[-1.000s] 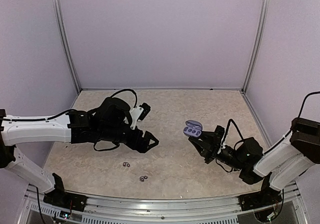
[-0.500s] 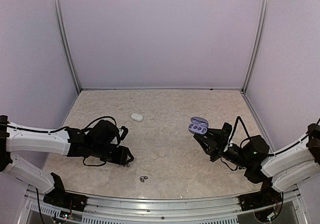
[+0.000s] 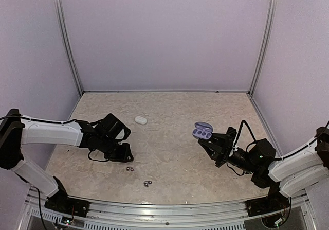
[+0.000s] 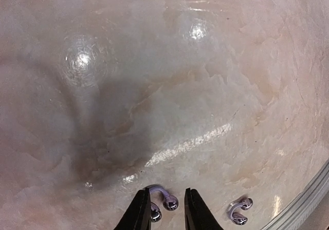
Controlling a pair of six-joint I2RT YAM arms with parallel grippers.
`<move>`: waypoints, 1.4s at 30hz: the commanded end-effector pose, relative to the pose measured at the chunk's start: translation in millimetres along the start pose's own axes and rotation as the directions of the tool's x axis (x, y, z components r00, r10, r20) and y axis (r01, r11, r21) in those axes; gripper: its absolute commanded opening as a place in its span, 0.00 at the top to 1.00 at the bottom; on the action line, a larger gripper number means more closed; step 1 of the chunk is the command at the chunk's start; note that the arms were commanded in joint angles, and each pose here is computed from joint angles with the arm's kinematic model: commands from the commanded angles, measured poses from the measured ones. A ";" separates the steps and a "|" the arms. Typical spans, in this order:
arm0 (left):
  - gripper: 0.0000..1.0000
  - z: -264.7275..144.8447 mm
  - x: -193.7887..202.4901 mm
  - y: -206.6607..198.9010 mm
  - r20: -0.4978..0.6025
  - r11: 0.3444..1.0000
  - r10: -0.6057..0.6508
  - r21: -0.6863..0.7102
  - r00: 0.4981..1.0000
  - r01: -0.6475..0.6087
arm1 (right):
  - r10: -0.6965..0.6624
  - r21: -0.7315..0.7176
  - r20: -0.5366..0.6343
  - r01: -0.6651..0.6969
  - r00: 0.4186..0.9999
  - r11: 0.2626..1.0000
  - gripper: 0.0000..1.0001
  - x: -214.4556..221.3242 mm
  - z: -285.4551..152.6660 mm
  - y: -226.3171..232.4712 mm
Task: Insert the wireless bluetooth earbuds into the charging case
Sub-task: Pick up the left earbud from the center of the board.
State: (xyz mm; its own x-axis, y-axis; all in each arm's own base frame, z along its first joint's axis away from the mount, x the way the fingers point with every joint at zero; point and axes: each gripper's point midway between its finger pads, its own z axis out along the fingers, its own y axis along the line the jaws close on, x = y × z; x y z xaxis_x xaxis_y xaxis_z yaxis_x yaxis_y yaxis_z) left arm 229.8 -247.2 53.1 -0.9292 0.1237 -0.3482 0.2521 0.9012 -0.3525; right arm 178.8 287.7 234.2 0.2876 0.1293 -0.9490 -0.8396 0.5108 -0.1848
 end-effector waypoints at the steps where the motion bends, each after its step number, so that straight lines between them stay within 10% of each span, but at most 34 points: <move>1: 0.75 7.8 13.0 3.8 -0.099 0.999 0.025 -0.022 0.995 -0.027 | -0.006 0.010 -0.007 0.006 1.000 1.000 1.00 1.8 -3.1 -3.4; 24: 0.87 24.1 65.9 17.1 -0.196 0.996 0.039 -0.072 0.980 -0.054 | -0.009 0.008 -0.005 0.009 1.000 1.000 1.00 0.5 -3.5 -3.3; 35: 0.95 1.9 27.5 2.4 -0.006 0.996 0.075 -0.057 0.997 -0.075 | -0.007 0.017 -0.008 0.007 1.000 1.000 1.00 0.9 -3.6 -4.8; 42: 0.96 -57.8 -44.7 -80.1 0.297 0.971 0.224 0.009 0.928 -0.237 | -0.044 0.018 0.032 0.043 0.999 0.999 1.00 0.0 0.3 -4.3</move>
State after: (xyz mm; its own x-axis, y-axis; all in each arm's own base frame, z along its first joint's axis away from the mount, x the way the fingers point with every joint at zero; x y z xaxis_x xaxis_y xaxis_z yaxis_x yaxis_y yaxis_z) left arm 209.0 -258.2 65.1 -0.8743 0.2199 -0.4327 0.3599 0.8919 -0.2738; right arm 181.0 287.3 230.0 0.2873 0.1142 -0.9510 -0.8358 0.5149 -0.1907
